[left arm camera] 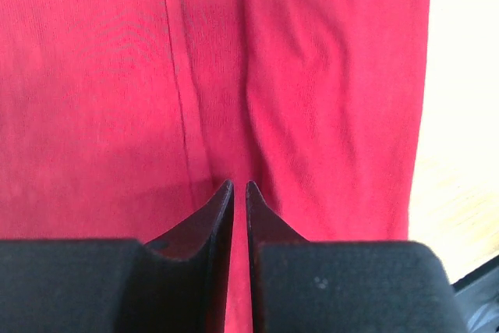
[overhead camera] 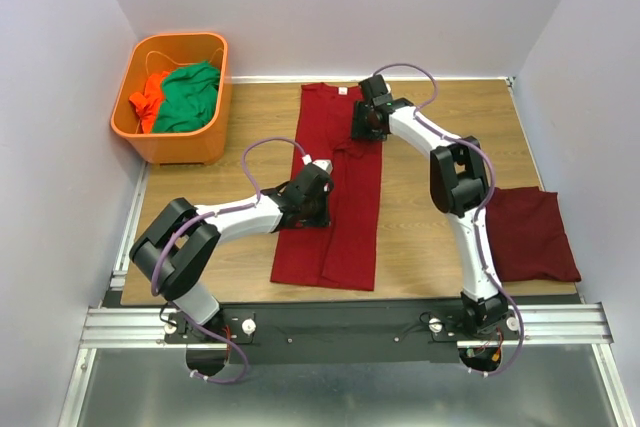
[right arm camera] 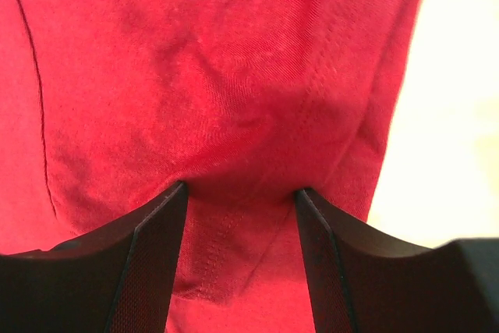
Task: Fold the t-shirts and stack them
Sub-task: Fold the tshirt
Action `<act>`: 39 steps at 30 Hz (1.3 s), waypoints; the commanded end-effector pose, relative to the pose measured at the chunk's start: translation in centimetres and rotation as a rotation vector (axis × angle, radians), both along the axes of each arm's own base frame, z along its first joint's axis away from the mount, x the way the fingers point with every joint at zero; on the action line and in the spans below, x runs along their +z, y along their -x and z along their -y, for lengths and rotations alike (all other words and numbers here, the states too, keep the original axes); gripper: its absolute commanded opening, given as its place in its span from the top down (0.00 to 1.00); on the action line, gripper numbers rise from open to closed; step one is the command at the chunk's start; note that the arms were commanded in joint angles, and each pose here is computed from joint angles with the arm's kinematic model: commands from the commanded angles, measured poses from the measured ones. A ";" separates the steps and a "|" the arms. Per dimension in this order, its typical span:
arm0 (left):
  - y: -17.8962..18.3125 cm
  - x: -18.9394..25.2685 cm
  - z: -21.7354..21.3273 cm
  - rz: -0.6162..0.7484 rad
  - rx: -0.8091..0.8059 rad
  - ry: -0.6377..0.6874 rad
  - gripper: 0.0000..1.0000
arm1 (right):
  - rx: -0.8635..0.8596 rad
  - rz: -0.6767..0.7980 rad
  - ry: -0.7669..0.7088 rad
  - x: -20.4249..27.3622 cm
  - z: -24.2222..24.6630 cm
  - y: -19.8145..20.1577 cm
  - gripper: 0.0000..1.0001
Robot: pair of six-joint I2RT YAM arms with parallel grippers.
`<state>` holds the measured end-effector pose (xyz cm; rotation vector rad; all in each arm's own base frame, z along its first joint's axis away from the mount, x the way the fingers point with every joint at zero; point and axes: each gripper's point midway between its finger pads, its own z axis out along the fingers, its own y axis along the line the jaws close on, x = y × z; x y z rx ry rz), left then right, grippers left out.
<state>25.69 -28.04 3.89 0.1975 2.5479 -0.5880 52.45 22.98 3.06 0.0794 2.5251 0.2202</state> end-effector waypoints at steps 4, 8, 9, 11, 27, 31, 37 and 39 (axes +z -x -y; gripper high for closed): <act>-1.2 1.2 2.0 0.031 -0.025 0.066 0.81 | -0.033 0.023 0.075 -4.2 1.7 -4.2 0.36; -1.9 2.2 3.6 0.037 -0.044 0.110 0.81 | 0.007 0.044 0.027 -4.1 0.7 -5.7 0.35; -2.1 2.4 4.0 0.038 -0.049 0.125 0.80 | 0.015 0.067 0.011 -3.0 0.3 -6.2 0.34; -2.1 3.0 4.4 0.045 -0.060 0.146 0.76 | 0.045 0.086 -0.027 -1.4 -0.5 -6.4 0.30; 3.2 2.6 3.5 0.018 -0.174 0.218 0.62 | -0.007 0.028 -0.147 7.5 1.4 5.8 0.24; 4.1 2.6 4.2 0.046 -0.206 0.231 0.62 | -0.009 0.068 -0.174 8.4 2.8 12.4 0.25; 6.0 0.7 3.7 0.016 -0.156 0.225 0.62 | 0.011 0.046 -0.212 6.7 4.1 21.3 0.27; 6.5 0.2 3.7 0.012 -0.148 0.227 0.62 | 0.029 0.029 -0.257 6.4 4.0 24.3 0.28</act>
